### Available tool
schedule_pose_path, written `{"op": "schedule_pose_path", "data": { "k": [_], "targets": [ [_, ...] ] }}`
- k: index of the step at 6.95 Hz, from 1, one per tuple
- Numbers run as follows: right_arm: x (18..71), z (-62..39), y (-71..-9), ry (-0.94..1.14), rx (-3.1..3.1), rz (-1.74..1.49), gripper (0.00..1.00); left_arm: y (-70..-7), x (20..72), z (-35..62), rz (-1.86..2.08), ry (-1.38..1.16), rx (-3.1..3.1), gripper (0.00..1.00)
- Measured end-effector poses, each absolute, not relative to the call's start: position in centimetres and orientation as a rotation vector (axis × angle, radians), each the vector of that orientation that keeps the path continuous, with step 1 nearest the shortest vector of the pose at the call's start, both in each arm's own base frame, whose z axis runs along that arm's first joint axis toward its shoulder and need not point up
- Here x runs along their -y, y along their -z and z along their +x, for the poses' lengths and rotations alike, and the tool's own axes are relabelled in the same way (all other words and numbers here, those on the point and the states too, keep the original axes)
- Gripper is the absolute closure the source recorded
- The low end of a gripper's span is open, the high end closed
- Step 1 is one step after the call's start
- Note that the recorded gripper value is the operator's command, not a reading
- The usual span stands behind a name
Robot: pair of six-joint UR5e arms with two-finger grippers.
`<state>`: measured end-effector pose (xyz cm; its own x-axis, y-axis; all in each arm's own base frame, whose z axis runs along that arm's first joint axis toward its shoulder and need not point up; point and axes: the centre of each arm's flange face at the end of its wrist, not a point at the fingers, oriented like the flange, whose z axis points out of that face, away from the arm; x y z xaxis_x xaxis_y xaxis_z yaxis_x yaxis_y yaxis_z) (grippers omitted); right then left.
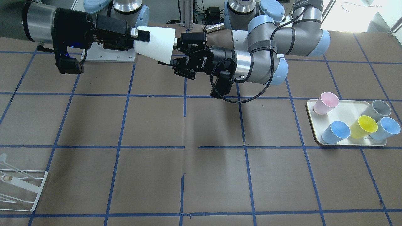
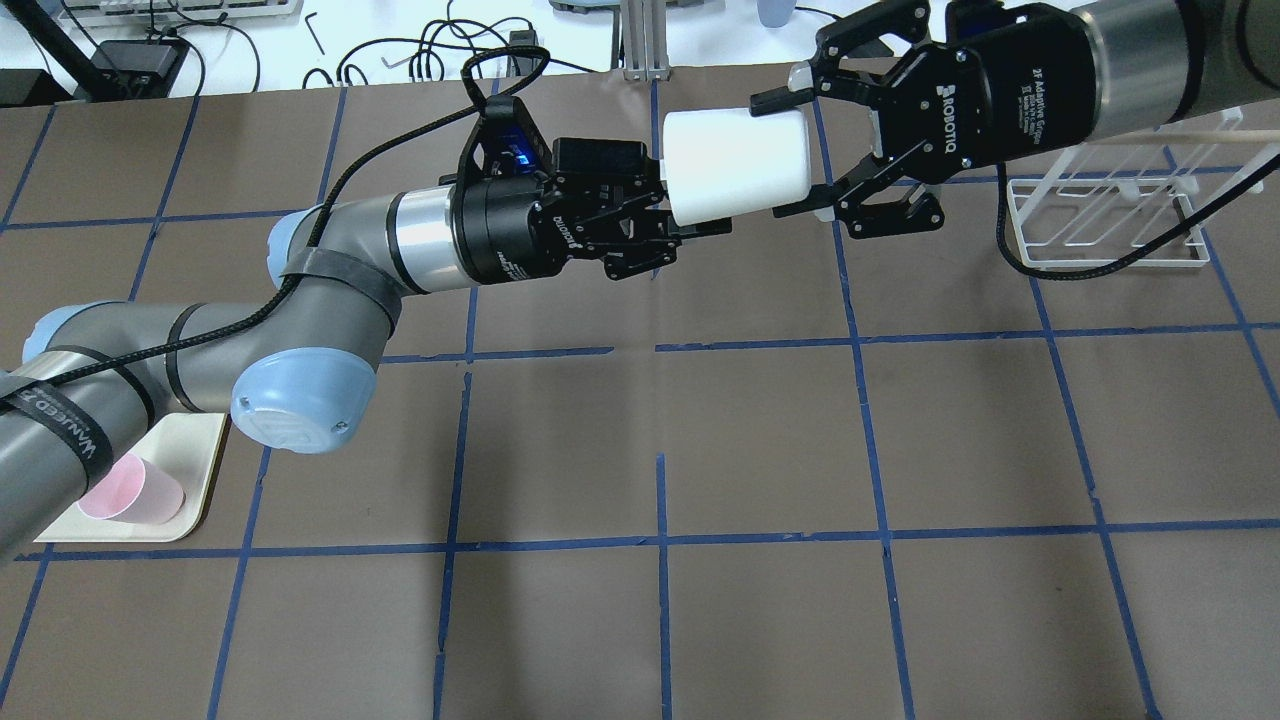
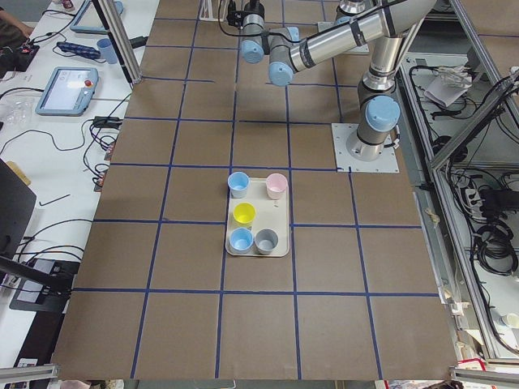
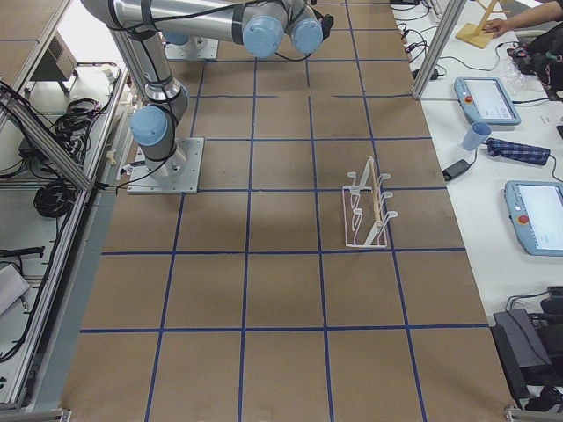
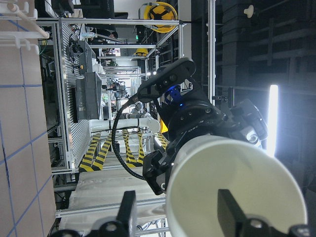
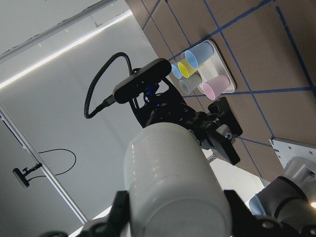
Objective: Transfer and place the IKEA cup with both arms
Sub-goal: 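Close the left gripper on the white cup's rim beside the right gripper, then pull the white cup away with the left gripper while the right gripper opens and withdraws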
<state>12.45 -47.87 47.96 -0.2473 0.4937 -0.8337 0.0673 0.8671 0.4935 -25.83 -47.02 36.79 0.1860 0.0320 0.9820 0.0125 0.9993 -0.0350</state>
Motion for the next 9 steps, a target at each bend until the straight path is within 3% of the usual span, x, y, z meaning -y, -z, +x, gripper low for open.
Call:
{"op": "schedule_pose_path", "data": {
  "k": [1, 2, 3, 9],
  "targets": [
    [47.88, 12.45, -47.95, -0.424, -1.793, 0.425, 0.63, -36.78, 47.09, -25.81, -0.045, -0.021, 1.383, 1.0],
    [47.89, 12.45, -47.95, -0.423, -1.793, 0.425, 0.28, -36.74, 47.16, -25.78, -0.053, -0.028, 1.383, 1.0],
    [47.88, 12.44, -47.93, -0.426, -1.793, 0.427, 0.0, -36.83, 47.16, -25.75, -0.059, -0.033, 1.383, 1.0],
    [48.02, 12.34, -48.03, -0.435, -1.808, 0.424, 0.0, -37.18, 47.05, -25.7, -0.056, -0.028, 1.385, 1.0]
  ]
}}
